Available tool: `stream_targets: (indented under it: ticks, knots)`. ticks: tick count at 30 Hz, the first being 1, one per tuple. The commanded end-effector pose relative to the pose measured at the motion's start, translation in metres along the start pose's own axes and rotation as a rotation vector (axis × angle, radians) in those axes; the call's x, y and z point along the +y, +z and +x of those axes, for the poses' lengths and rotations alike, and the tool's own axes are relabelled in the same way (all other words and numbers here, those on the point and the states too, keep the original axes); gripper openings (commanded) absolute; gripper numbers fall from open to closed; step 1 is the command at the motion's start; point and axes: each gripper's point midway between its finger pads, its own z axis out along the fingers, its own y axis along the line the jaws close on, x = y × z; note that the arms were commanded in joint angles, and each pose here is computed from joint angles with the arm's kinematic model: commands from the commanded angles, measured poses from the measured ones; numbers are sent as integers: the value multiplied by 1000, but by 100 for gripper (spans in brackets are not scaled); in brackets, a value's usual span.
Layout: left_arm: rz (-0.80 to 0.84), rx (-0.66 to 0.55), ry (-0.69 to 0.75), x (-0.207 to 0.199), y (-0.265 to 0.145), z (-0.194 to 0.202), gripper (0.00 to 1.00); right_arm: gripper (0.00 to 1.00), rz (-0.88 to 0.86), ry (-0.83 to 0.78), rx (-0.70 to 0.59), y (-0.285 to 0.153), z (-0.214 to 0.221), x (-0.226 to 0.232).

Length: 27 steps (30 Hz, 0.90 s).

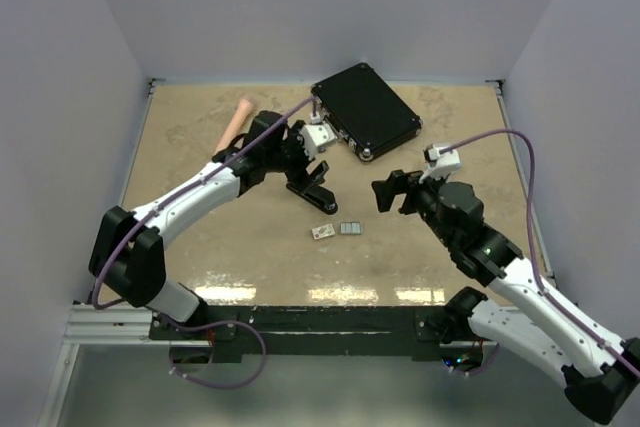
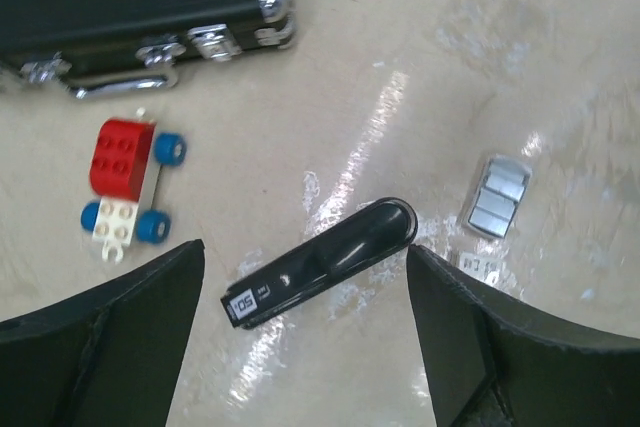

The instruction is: Load the staples into the stapler

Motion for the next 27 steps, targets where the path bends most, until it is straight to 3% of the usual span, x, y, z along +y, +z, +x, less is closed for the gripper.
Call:
stream_targets:
  ticks: [1,2,7,15,27]
  knots:
    - [261,-35,406,-27,11,-4,89,98,-98,-61,-161,-17,-28,9]
    - [276,-38,432,-26,11,-8,89,98,-130,-123,-174,-20,-28,11]
    - [401,100,502,-27,30,28,91,98,-141,-135,-144,-29,-19,9]
    - [523,112,551,-33,60,45,91,98,-148,-111,-122,-32,-20,12]
    - [608,188,536,-50,85,67,74,98,-131,-115,-111,-29,-21,11]
